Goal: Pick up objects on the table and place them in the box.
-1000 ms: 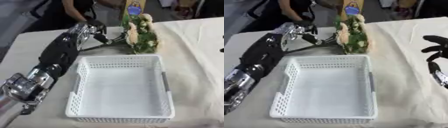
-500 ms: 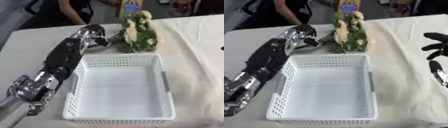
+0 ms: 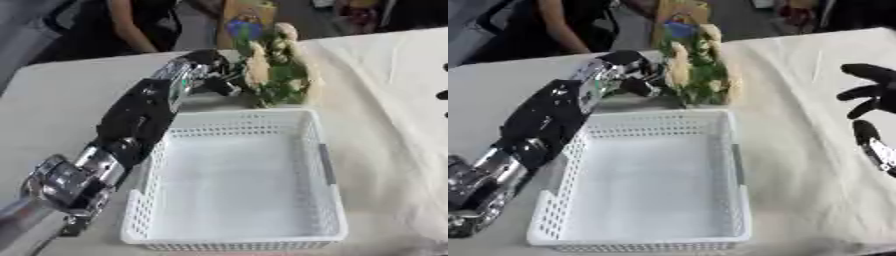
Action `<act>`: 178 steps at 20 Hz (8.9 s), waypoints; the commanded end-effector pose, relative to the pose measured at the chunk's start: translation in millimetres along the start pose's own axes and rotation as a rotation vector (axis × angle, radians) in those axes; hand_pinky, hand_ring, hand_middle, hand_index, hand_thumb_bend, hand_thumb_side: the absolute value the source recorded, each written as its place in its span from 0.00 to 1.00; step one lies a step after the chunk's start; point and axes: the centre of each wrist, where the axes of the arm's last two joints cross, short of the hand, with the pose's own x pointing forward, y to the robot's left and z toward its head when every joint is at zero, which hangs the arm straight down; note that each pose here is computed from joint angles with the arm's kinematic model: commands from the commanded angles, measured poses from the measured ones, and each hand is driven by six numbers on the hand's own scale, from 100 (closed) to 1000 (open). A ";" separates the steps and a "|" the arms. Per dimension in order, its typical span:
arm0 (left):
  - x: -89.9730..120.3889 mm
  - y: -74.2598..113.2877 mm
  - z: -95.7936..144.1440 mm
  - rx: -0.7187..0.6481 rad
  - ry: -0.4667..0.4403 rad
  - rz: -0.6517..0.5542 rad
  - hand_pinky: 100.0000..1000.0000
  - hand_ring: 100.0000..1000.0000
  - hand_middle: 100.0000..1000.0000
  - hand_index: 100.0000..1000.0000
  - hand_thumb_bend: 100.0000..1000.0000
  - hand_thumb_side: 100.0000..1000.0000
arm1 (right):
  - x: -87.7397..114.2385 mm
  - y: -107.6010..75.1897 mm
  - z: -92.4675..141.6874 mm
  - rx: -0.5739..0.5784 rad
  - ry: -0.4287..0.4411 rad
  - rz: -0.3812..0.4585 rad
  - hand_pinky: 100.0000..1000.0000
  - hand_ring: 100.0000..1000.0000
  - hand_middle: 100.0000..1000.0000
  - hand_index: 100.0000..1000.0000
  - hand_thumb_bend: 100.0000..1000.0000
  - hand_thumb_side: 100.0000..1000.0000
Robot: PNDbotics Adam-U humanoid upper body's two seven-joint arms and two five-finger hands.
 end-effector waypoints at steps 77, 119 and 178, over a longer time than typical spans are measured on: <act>-65.1 83.1 46.0 0.522 0.212 0.352 0.00 0.00 0.00 0.02 0.00 0.37 | 2.5 -4.6 8.6 -0.001 0.021 0.033 0.63 0.80 0.98 1.00 0.00 0.21; -51.3 -36.8 173.5 -0.415 -0.104 0.885 0.00 0.00 0.00 0.03 0.00 0.24 | -1.9 -8.4 23.1 -0.002 0.092 0.051 0.63 0.80 0.98 1.00 0.00 0.20; -22.0 63.3 239.5 0.575 -0.869 0.784 0.21 0.41 0.53 0.75 0.20 1.00 | -10.1 -5.4 39.1 -0.015 0.161 0.039 0.63 0.80 0.98 1.00 0.00 0.20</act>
